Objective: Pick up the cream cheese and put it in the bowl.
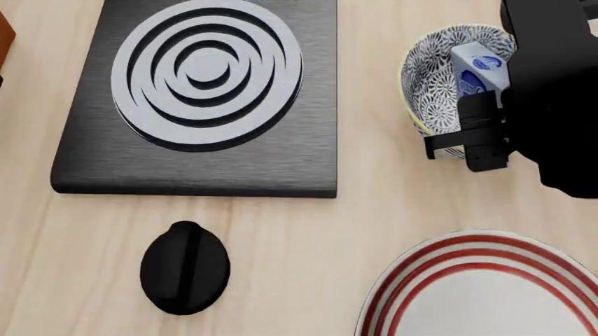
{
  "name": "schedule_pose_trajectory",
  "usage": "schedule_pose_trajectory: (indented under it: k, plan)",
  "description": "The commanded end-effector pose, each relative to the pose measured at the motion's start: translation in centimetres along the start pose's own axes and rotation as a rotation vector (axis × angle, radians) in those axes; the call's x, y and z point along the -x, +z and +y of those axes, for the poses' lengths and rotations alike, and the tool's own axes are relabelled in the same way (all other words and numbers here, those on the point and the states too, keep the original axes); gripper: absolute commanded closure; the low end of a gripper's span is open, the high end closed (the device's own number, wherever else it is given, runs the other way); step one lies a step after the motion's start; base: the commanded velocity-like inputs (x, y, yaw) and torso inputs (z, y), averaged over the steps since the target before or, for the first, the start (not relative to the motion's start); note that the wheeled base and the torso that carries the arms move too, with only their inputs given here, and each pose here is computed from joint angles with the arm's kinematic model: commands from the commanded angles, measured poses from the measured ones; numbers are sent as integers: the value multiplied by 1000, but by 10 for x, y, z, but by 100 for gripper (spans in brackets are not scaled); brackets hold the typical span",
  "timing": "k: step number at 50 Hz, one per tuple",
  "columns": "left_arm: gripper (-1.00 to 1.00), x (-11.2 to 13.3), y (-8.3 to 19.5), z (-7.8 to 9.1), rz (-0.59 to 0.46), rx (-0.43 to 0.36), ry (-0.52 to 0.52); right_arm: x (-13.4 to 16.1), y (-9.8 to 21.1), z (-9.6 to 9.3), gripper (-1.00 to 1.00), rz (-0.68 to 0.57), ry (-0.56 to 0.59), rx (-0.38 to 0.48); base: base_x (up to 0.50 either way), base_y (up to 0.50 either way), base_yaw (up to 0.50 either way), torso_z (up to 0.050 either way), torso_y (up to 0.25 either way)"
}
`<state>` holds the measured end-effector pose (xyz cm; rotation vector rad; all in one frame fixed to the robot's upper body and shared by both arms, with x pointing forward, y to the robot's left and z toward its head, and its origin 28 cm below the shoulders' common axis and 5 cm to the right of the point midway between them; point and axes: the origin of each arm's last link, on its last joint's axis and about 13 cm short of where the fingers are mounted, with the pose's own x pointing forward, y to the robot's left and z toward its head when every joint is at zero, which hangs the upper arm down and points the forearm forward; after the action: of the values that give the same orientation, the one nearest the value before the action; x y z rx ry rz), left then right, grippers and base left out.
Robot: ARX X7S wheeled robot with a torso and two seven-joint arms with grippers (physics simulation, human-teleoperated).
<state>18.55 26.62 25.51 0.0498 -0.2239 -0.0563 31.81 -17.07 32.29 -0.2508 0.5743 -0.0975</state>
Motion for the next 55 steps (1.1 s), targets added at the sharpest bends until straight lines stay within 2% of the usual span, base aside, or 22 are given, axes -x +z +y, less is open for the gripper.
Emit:
schedule_pose_trajectory:
  k: [1,35,36,55]
  plan:
    - [-100,0,-1,0,1,1,-1,0,4,-3,100,-14,-35,-2,0,0,0,0,0]
    - [-100,2,1,-1,-5,1,-6,3,3,-3,100,-7,-42,16,0,0,0,0,0]
    - [-100,2,1,-1,-5,2,-6,3,3,-3,-100,-10,-43,17,0,0,0,0,0]
    - [-100,1,-3,-1,4,2,-4,4,4,-5,-100,-15,-46,14,0,0,0,0,0]
